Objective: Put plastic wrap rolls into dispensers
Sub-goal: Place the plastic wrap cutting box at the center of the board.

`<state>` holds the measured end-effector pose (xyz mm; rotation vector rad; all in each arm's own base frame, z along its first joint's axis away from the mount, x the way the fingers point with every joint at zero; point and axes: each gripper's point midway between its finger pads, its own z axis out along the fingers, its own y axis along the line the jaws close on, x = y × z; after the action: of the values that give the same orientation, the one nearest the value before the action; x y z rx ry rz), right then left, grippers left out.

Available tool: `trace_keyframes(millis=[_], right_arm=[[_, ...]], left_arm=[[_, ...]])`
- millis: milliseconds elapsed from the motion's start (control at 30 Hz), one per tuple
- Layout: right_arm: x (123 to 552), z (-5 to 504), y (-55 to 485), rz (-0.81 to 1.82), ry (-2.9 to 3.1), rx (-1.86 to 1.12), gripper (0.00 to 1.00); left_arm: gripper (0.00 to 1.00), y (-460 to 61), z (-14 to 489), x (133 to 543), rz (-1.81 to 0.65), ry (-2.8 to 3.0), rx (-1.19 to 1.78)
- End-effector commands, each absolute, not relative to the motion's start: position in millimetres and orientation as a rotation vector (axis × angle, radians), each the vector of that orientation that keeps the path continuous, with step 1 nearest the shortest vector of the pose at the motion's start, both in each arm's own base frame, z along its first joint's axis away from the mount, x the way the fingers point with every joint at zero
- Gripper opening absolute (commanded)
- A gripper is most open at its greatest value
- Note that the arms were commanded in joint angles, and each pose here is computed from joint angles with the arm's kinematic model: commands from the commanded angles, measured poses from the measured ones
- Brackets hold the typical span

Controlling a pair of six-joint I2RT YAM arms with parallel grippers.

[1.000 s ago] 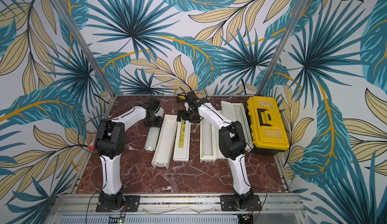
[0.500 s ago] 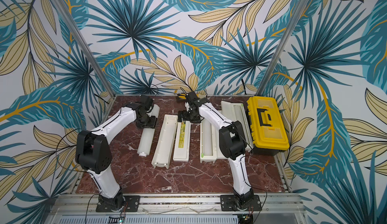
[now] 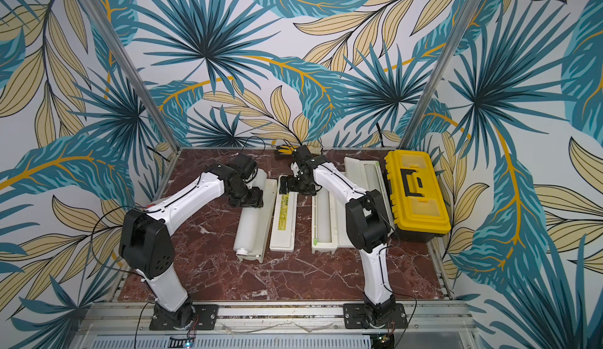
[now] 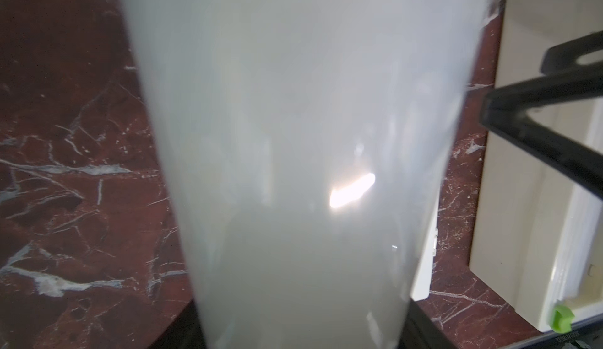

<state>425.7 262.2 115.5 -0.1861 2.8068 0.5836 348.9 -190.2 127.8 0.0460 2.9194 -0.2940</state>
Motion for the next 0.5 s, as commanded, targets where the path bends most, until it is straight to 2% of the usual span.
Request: trace_keyframes(millis=[0,267,467], right_arm=[[419.8,132.6,262.9,0.620,2.759,-0.219,0.99],[411.8,122.7,262.8,0.641,2.780,-0.228,0.99],[412.5,123.0,265.4,0.659,2.778,-0.231,0.99]], left_arm=[[0.21,-198.6,150.7,365.4,-0.337,2.830,-0.001],[0.21,-201.8,124.4,364.4,-0.299,2.894,-0.016],[0.20,-210.1,153.9,372.6,-0.364,2.822,-0.001]])
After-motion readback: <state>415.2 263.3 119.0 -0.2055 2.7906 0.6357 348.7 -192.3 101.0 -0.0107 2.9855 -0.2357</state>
